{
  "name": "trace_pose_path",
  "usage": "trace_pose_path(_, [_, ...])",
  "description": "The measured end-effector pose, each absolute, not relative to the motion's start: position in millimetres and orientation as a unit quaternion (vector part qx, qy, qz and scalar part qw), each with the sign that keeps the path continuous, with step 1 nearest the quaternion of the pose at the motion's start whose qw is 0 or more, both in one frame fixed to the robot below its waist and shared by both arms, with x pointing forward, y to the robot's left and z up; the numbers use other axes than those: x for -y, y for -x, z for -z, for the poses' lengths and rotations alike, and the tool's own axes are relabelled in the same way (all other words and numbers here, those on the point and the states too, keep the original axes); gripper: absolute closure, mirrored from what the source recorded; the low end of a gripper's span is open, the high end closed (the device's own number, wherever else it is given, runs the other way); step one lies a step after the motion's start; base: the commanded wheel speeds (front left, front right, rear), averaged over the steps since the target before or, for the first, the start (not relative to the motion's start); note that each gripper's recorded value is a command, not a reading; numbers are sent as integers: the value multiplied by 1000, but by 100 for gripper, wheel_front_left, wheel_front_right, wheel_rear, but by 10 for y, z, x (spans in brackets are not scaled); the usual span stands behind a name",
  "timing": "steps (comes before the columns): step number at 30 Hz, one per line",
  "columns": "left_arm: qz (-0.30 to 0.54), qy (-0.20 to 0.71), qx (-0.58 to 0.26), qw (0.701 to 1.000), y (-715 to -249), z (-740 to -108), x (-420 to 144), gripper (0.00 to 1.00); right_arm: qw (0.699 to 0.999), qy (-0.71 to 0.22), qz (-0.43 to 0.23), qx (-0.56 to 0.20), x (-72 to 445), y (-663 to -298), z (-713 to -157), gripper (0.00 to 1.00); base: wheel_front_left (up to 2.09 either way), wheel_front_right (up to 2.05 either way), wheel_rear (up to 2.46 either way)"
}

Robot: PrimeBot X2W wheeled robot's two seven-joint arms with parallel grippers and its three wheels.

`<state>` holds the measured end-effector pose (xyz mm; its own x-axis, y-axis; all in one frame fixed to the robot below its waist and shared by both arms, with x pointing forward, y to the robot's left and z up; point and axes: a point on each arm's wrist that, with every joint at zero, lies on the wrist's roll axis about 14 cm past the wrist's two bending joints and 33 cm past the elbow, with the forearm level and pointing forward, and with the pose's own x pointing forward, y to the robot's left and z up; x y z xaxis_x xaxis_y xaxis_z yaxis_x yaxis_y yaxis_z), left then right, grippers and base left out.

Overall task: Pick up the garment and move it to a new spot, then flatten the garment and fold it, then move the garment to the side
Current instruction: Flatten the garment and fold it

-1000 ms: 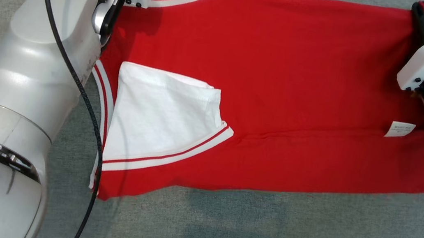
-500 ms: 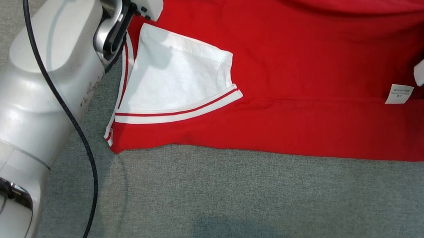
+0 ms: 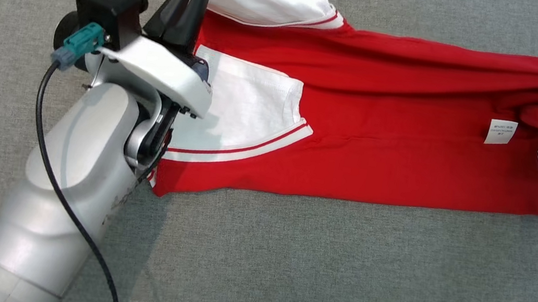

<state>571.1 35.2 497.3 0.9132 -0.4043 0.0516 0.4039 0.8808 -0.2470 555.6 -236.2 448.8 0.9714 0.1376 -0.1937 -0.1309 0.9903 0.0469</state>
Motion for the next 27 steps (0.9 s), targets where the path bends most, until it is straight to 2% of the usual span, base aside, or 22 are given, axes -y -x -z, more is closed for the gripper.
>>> trace_pose_path(16, [192, 193, -61, 960, -4906, -4716, -375, 100, 993, -24, -50, -107, 2501, -5162, -4287, 100, 0, 0, 0])
trace_pose_path(27, [185, 197, -129, 954, -4524, -4474, -369, 100, 990, -29, -29, -135, 2549, -4982, -4065, 100, 0, 0, 0])
